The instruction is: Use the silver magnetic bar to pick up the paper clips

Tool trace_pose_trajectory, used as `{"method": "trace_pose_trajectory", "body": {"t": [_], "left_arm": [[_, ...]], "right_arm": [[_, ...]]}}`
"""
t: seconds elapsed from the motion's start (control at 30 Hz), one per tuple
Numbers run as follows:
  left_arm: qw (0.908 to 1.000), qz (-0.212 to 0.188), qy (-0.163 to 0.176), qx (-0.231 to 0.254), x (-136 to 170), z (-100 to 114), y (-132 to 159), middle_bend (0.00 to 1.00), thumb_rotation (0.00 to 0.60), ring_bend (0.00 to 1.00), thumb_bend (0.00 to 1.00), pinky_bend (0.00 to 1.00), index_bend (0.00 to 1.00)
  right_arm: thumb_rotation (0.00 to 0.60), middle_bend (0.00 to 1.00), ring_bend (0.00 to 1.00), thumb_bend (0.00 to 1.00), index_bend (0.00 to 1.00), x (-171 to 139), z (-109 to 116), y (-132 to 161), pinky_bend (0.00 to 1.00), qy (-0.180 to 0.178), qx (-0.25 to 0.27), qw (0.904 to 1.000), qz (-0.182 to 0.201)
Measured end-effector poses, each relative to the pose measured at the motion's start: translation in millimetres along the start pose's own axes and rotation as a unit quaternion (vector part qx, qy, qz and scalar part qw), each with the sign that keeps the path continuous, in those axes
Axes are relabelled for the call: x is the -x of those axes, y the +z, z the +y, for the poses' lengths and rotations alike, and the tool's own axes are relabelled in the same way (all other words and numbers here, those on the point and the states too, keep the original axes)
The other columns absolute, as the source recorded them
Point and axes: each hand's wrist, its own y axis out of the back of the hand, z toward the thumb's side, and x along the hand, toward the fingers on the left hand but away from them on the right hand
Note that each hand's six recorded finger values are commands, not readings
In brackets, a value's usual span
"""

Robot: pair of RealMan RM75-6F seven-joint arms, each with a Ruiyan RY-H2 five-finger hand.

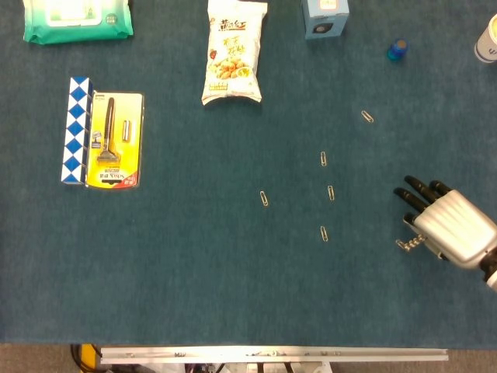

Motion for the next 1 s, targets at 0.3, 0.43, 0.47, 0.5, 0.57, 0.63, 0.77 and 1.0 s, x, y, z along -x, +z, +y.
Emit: {"method": "trace_pose_trajectory", "body": {"t": [0.3,0.43,0.47,0.5,0.57,0.63,0.77,1.0], "left_arm": [[1.0000,0.000,-0.002,-0.003,-0.2,-1.5,0.2,0.52,0.600,0.57,0.18,0.73,0.50],[1.0000,0.000,-0.002,-0.003,-0.2,-1.6,0.4,0.52,0.600,0.57,0.18,0.73,0.50],[1.0000,0.000,-0.002,-0.004,-0.2,-1.9,0.4,0.52,0.600,0.57,0.18,0.73,0.50],[1.0000,-0.001,-0.003,-0.004,-0.2,-2.2,0.7,0.52,0.600,0.57,0.18,0.73,0.50],[1.0000,-0.002,-0.004,-0.004,-0.1,-2.5,1.1,0.52,0.600,0.57,0.18,0.73,0.50],[1.0000,-0.002,-0.003,-0.004,-0.1,-2.5,1.1,0.52,0.600,0.57,0.18,0.73,0.50],[1.0000,-0.001,-0.002,-0.002,-0.1,-1.9,1.1,0.52,0.600,0.57,0.18,0.73,0.50],[1.0000,-0.004,-0.003,-0.003,0.2,-2.1,2.3,0.52,0.600,0.57,0.18,0.73,0.50]], "right_arm": [[0.600,0.18,0.09,0.30,0.60,4.8,-1.1,2.0,0.27,0.000,0.002,1.0000,0.002],[0.600,0.18,0.09,0.30,0.60,6.3,-1.1,4.3,0.27,0.001,0.002,1.0000,0.006],[0.600,0.18,0.09,0.30,0.60,7.0,-0.9,5.2,0.27,0.002,0.002,1.0000,0.008],[0.600,0.18,0.09,0.30,0.60,7.7,-0.4,5.9,0.27,0.001,0.001,1.0000,0.009],[0.600,0.18,0.09,0.30,0.60,9.6,1.4,7.1,0.27,-0.001,0.002,0.9999,0.010],[0.600,0.18,0.09,0.30,0.60,11.7,3.5,7.3,0.27,-0.004,0.003,0.9999,0.010],[0.600,0.18,0.09,0.30,0.60,18.5,11.1,6.5,0.27,-0.013,0.005,0.9999,0.010],[0.600,0.18,0.09,0.30,0.60,32.0,20.0,5.3,0.27,-0.017,0.002,0.9998,0.010]]}}
